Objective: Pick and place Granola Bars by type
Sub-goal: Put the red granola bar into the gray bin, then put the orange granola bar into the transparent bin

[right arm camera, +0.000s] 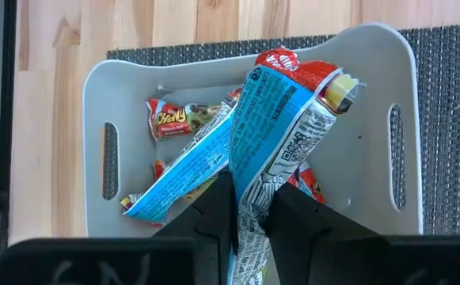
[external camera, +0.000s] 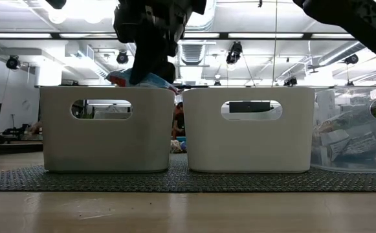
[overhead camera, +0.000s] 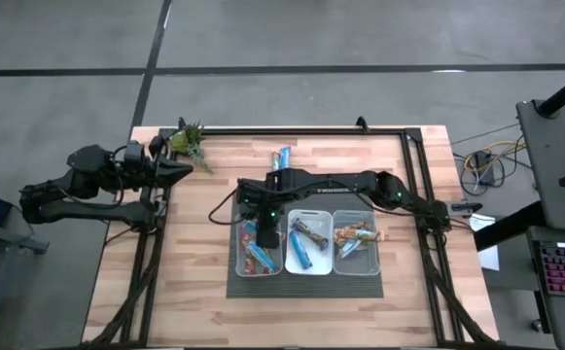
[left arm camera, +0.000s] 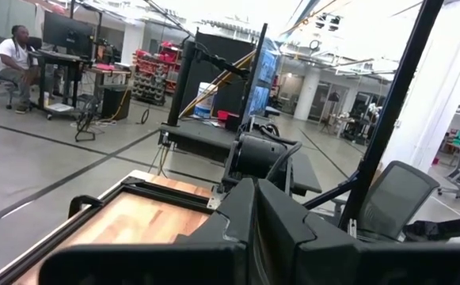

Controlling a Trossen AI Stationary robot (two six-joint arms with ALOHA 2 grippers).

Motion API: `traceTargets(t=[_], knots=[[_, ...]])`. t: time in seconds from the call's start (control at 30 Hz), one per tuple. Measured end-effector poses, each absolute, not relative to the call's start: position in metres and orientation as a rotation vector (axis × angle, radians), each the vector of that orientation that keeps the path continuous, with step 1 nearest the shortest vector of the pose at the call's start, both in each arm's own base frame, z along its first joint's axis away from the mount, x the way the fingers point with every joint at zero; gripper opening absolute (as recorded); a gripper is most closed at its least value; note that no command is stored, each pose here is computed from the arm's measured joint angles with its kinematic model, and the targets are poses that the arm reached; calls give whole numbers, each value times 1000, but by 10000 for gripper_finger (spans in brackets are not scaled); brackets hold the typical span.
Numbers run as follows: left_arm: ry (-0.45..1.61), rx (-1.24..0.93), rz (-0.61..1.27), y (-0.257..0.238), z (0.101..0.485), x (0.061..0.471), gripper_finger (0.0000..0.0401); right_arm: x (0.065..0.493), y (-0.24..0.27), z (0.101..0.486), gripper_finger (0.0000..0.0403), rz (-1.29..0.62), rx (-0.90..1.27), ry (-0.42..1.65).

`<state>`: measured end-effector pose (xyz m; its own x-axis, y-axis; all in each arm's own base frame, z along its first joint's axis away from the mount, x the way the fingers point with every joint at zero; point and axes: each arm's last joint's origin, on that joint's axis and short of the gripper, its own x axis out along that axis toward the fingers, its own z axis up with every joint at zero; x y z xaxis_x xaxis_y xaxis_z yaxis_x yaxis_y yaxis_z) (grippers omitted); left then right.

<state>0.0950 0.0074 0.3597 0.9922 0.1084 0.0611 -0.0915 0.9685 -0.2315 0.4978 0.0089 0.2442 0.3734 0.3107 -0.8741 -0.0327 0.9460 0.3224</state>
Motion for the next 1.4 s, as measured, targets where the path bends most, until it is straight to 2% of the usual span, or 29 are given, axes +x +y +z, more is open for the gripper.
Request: traceTargets(t=[0.47,0.77,1.0,1.27,1.4], knots=[[-72,-230,101,7,359,96,0,500,9,245,133,206,296,1149],[-72,-231,101,7,359,96,0,500,9,246,147,217,278,1146],[-71,-231,102,7,359,96,0,496,9,258,118,226,265,1122],[-71,-231,102,7,359,96,0,485,7,290,24,267,190,1047],[-70,-236,102,7,358,96,0,476,6,312,10,269,179,993]])
